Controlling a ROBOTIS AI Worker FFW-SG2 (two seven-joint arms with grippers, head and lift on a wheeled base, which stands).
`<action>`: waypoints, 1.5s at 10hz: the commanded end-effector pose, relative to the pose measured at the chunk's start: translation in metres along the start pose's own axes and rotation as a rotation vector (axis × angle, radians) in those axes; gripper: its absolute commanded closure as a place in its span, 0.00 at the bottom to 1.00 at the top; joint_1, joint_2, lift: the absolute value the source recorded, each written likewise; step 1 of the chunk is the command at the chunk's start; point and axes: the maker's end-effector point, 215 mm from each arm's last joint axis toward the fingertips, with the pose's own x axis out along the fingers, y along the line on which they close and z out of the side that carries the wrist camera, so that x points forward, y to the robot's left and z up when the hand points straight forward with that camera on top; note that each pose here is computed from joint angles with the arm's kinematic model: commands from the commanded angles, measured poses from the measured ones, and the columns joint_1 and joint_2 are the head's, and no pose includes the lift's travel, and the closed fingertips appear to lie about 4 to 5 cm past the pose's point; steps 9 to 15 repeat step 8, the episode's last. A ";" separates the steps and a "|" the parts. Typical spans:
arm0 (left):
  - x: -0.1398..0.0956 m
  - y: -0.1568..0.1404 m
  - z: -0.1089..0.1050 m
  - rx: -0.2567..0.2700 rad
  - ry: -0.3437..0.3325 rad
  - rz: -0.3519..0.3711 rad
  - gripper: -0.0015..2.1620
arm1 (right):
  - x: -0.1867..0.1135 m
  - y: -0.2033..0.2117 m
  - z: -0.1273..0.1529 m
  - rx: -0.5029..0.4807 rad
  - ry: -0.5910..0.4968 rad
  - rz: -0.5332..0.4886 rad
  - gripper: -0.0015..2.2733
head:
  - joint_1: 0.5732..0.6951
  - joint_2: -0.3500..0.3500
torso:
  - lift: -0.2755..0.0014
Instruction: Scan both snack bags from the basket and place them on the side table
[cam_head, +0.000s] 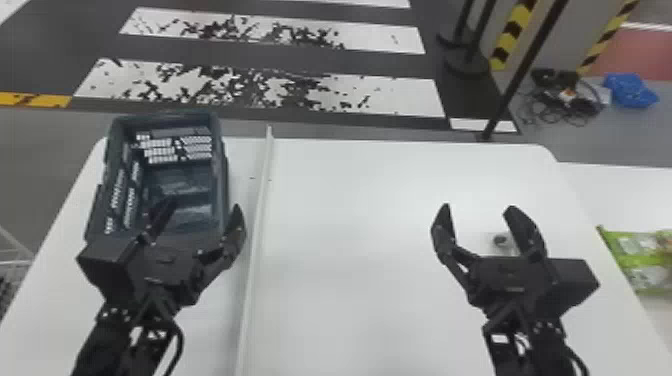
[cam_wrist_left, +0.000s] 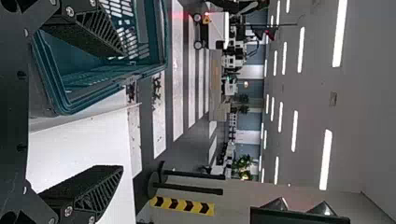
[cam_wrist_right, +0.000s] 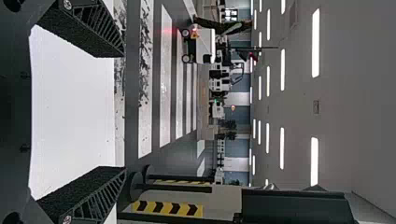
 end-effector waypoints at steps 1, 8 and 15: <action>0.000 -0.001 -0.001 -0.003 0.001 0.000 0.07 | 0.000 0.000 0.000 0.002 0.000 -0.002 0.03 | 1.00 0.39 | 0.73; 0.000 -0.001 -0.003 -0.005 0.005 -0.001 0.07 | 0.000 0.000 0.002 0.002 -0.006 -0.002 0.03 | 1.00 0.39 | 0.73; 0.000 -0.001 -0.003 -0.005 0.005 -0.001 0.07 | 0.000 0.000 0.002 0.002 -0.006 -0.002 0.03 | 1.00 0.39 | 0.73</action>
